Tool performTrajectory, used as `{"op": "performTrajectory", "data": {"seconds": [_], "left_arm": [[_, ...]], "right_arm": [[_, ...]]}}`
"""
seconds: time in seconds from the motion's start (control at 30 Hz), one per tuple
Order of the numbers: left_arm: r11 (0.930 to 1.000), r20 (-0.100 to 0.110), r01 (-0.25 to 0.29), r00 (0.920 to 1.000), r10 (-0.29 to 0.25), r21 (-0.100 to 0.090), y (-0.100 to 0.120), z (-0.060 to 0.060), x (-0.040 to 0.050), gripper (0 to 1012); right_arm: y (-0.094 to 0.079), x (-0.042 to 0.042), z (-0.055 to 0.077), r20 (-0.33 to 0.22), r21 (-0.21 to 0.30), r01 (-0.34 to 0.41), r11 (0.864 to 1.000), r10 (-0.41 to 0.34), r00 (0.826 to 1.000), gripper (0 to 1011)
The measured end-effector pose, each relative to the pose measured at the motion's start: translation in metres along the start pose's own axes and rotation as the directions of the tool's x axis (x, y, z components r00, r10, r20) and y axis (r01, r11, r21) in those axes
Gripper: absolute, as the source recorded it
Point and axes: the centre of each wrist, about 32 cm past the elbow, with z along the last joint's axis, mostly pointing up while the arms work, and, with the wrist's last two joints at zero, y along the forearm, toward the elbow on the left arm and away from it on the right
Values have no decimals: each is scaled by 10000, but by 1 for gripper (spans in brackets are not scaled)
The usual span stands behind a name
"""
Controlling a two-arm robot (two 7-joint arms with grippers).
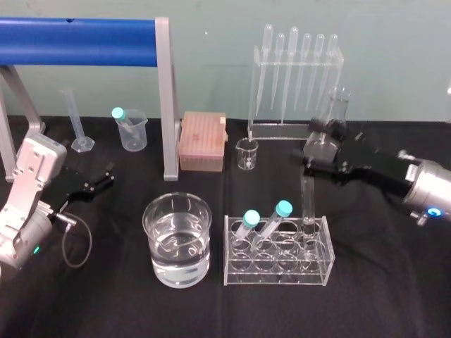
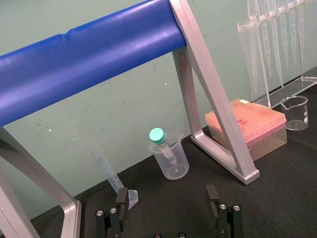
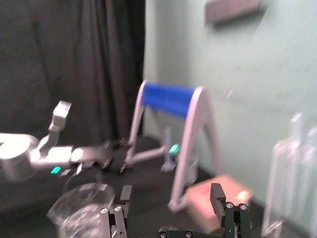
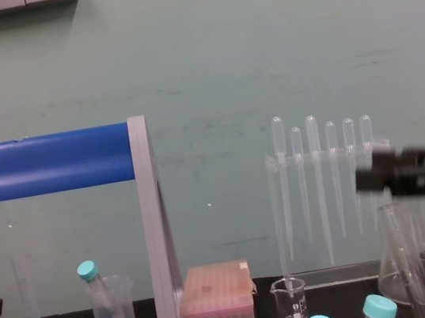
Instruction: Hold the test tube with one hand and immerse one end into the beaker, then return it to the test tube rack.
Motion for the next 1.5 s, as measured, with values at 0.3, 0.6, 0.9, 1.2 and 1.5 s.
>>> {"op": "performTrajectory", "data": {"seconds": [0.3, 0.6, 0.9, 1.2, 1.5], "left_arm": [[10000, -1, -1, 10000, 1, 0, 0, 0, 0, 1000], [10000, 0, 0, 10000, 0, 0, 0, 0, 0, 1000], [10000, 0, 0, 10000, 0, 0, 0, 0, 0, 1000], [10000, 0, 0, 10000, 0, 0, 0, 0, 0, 1000], [10000, 0, 0, 10000, 0, 0, 0, 0, 0, 1000]], "right_arm": [[-184, -103, 166, 1043, 1083, 2839, 9527, -2948, 9498, 1002], [-394, -271, -16, 1342, -525, 5558, 8297, -5456, 8272, 1003], [-468, -385, -294, 1162, -1857, 6336, 7510, -6235, 7731, 1003], [-468, -389, -320, 1094, -1956, 6358, 7466, -6277, 7708, 1002], [-468, -387, -309, 1123, -1901, 6351, 7487, -6261, 7716, 1003]]}}
